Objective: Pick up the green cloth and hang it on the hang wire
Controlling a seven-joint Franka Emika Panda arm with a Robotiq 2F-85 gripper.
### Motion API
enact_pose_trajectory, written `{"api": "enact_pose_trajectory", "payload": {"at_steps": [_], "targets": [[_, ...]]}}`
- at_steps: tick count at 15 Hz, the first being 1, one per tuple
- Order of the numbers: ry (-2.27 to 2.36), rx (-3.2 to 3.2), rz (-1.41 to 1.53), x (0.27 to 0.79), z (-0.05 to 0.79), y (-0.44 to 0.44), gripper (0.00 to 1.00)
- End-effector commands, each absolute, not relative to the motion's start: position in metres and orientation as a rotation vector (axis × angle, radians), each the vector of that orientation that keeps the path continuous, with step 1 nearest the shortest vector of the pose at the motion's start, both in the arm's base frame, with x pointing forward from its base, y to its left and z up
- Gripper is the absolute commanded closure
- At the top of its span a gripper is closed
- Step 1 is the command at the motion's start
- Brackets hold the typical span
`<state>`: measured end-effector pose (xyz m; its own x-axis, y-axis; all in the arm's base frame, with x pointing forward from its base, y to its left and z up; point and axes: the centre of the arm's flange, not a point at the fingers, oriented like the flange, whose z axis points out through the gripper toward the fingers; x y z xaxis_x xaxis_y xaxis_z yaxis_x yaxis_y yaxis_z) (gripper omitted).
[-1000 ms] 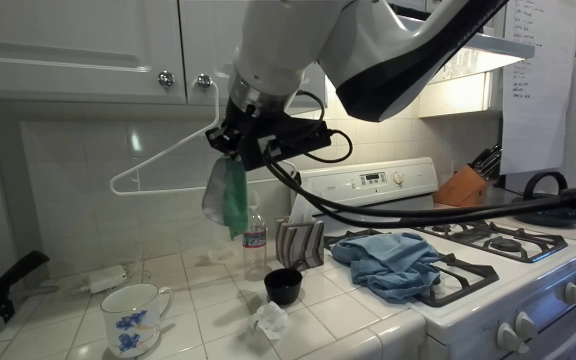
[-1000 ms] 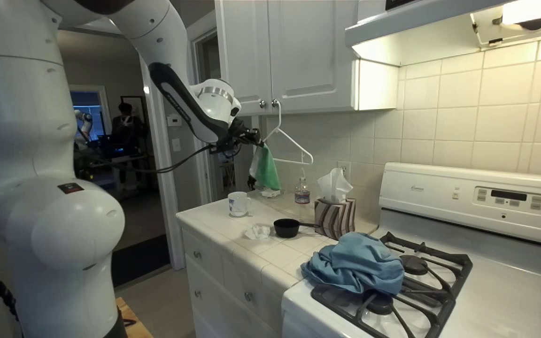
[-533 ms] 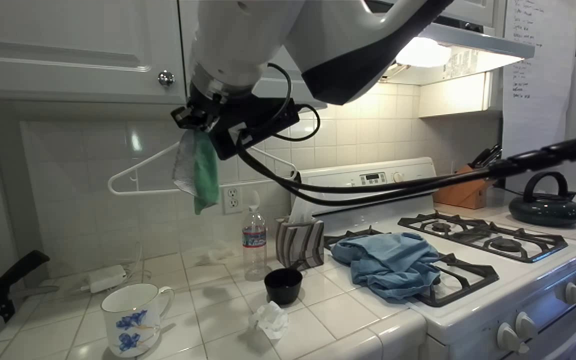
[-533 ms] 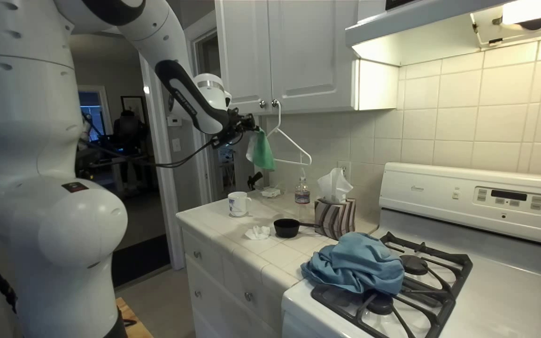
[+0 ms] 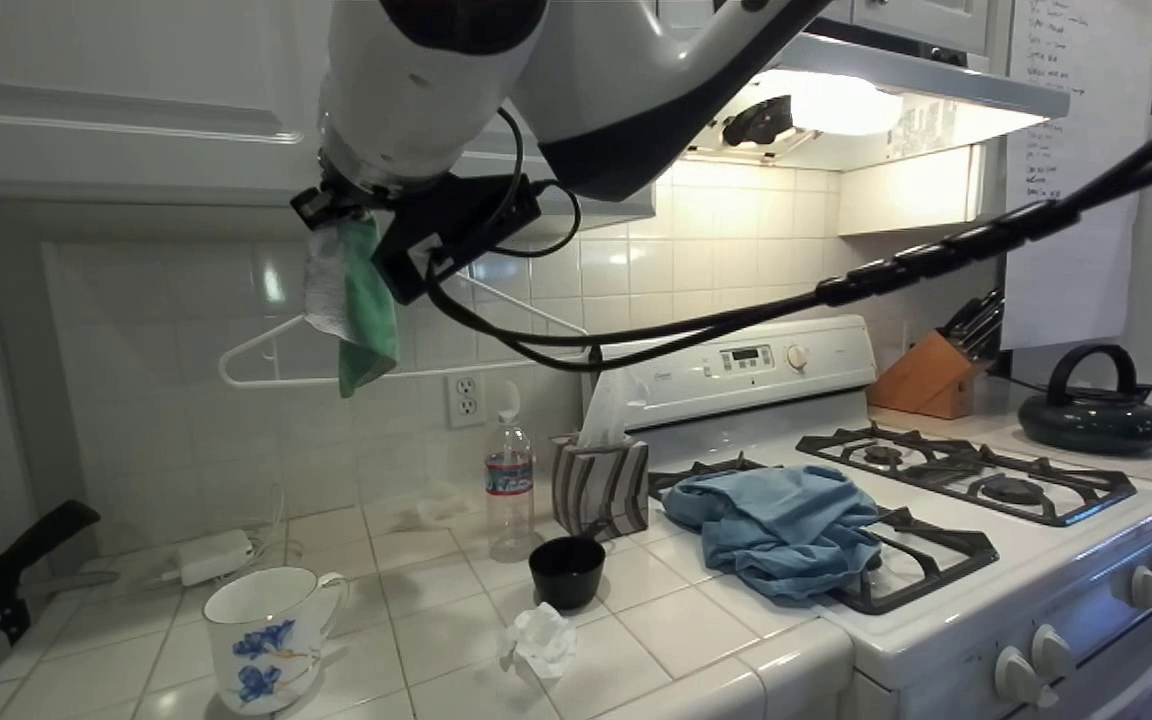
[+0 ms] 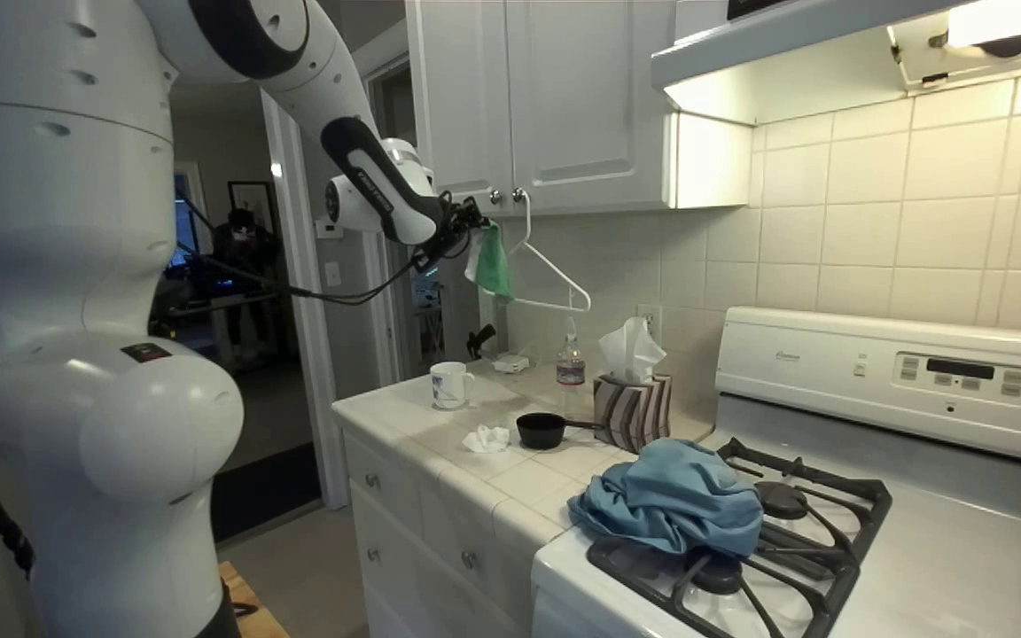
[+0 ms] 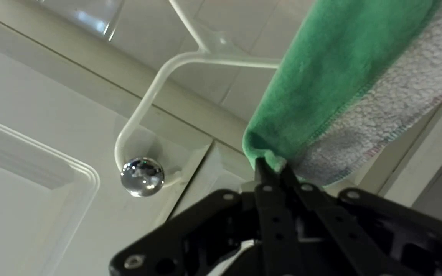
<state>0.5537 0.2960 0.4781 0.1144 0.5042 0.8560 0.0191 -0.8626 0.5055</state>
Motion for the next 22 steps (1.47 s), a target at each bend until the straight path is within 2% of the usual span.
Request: {"api": "enact_pose_trajectory", "payload": {"at_steps": [1, 8, 22], "targets": [[0.51, 1.958, 1.857, 0.572, 0.479, 0.308, 0.99], [0.414, 2.027, 1.837, 0.548, 0.466, 0.314, 0.99], [0.311, 1.843, 1.912, 0.504, 0.501, 0.321, 0.99]]}}
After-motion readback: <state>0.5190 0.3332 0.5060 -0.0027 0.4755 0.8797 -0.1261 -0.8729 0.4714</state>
